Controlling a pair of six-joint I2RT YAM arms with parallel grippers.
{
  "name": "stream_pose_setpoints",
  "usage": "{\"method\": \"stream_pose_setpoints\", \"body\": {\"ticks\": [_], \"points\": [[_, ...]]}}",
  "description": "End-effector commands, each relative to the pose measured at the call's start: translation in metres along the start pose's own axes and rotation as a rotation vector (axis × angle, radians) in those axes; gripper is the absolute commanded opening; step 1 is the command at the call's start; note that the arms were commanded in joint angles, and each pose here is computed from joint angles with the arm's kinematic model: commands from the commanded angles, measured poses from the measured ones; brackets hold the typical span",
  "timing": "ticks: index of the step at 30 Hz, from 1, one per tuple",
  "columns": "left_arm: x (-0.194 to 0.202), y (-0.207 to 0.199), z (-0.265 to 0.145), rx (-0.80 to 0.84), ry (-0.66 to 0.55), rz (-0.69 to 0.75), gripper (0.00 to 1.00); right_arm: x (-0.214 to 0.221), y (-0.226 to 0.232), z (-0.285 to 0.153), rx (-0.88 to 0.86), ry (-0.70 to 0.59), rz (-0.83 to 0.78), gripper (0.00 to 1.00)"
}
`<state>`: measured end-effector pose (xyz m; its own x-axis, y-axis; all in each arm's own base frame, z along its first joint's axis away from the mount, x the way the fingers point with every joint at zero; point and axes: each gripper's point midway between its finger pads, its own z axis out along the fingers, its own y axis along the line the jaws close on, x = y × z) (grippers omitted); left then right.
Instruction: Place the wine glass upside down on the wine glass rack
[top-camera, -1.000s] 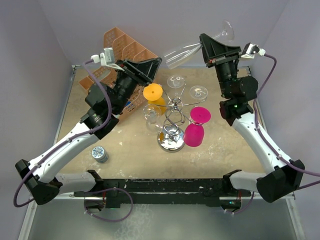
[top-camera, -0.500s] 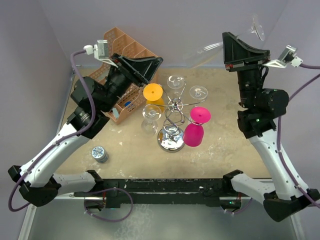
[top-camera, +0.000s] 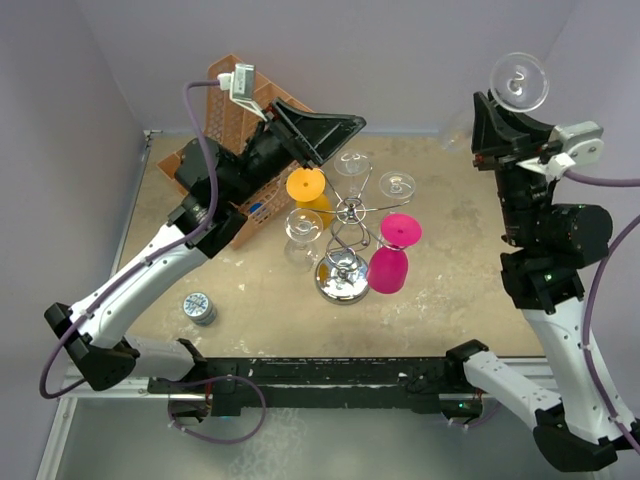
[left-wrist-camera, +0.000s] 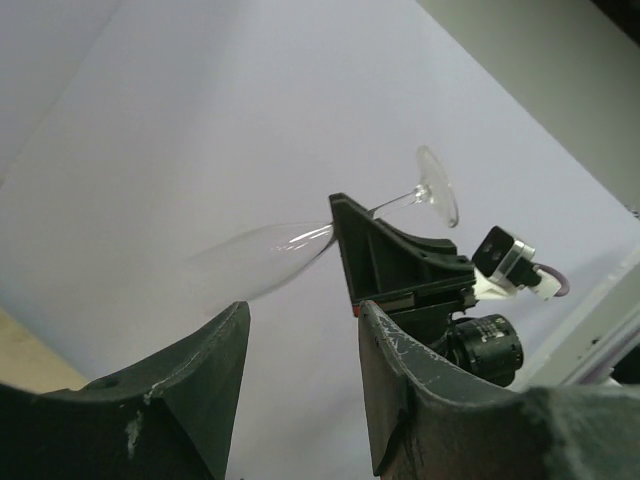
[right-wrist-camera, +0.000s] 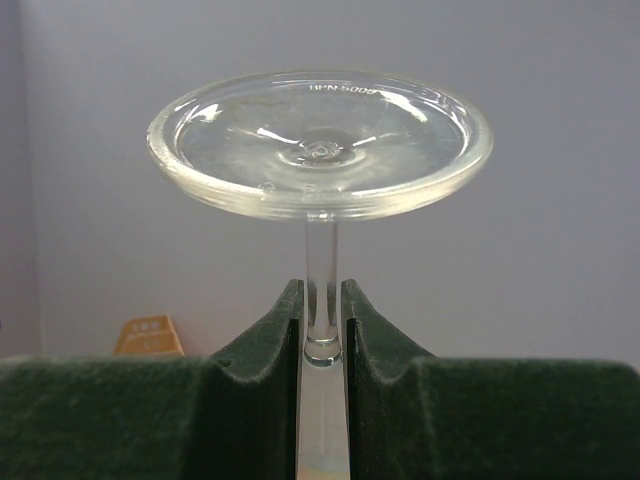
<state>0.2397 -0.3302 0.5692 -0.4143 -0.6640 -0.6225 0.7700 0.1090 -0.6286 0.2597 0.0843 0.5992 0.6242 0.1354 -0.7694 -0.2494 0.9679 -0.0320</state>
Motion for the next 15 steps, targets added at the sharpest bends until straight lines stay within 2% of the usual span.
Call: {"method": "stream_pose_setpoints", "body": {"ticks": [1,7,15], "points": [[-0.019,-0.058,0.005,0.223,-0.021,-0.108,0.45,-0.014,0.001,-0.008,-0.076,0.006,-0.239,0.00],[-0.010,-0.064,0.017,0.275,0.011,-0.183,0.45,0.003,-0.001,-0.011,-0.104,0.064,-0.374,0.00],[0.006,-0.062,0.028,0.292,0.059,-0.266,0.46,0.033,0.017,-0.014,-0.256,0.186,-0.436,0.00]]}}
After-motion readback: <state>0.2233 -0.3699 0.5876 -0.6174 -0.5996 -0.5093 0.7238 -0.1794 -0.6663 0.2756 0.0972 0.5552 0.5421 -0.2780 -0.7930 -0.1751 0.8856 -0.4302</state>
